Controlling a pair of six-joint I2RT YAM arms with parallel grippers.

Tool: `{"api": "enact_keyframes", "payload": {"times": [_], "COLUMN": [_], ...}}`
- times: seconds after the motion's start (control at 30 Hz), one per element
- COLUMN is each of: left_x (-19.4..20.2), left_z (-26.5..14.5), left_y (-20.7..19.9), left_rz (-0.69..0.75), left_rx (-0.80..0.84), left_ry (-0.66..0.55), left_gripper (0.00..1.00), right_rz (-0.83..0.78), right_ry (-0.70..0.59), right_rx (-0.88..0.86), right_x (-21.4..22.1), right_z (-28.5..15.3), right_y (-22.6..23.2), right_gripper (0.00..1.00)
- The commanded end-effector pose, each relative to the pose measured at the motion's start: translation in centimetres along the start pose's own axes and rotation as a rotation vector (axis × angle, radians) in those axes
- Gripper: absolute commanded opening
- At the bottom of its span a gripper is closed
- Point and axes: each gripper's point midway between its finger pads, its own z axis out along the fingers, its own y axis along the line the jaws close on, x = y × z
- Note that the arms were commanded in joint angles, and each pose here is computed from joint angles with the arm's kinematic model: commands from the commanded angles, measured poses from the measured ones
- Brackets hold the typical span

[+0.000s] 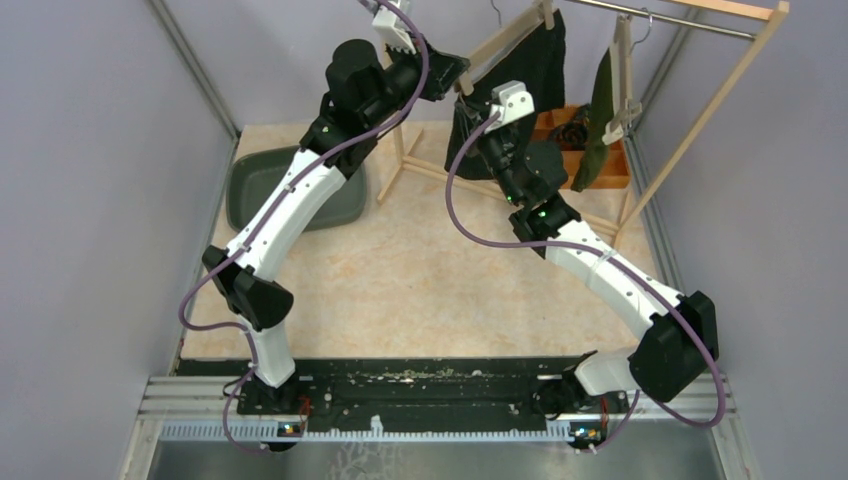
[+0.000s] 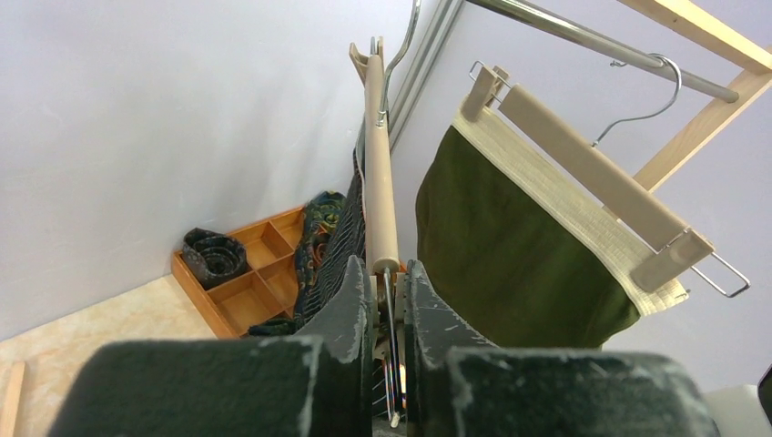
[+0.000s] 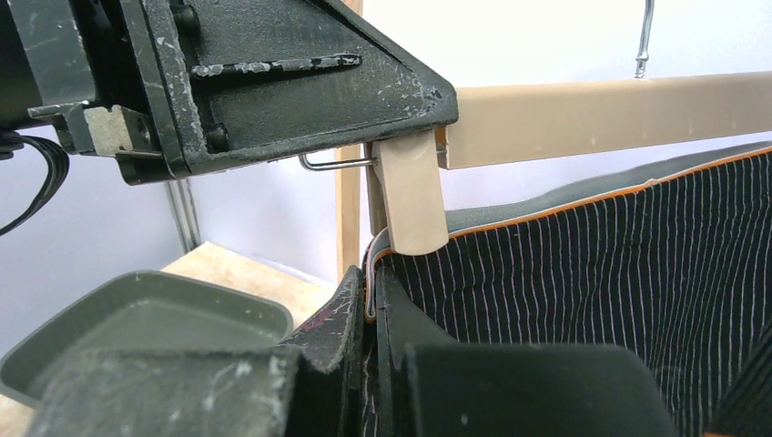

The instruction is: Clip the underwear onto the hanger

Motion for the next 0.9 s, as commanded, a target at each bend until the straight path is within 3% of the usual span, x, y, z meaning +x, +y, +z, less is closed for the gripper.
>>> {"api": "enact_keyframes", "payload": {"times": [0.0, 0.87], "left_x": [-1.9, -1.7], "left_z": [-0.1, 0.6], "left_y": [-1.0, -1.8], "left_rz": [-0.010, -0.011], "left_rx": [0.026, 0.034], "left_ry": [-0.052, -0.069], "left_gripper": [0.00, 0.00], "right_rz": [0.003, -0.080], "right_ry": [-0.149, -0.169], "right_rx": [-0.045, -0.106], "right_x": [-5.7, -5.0], "right_z": [0.3, -0.1], "right_y": [0.8, 4.1], "right_gripper": [0.00, 0.00]}}
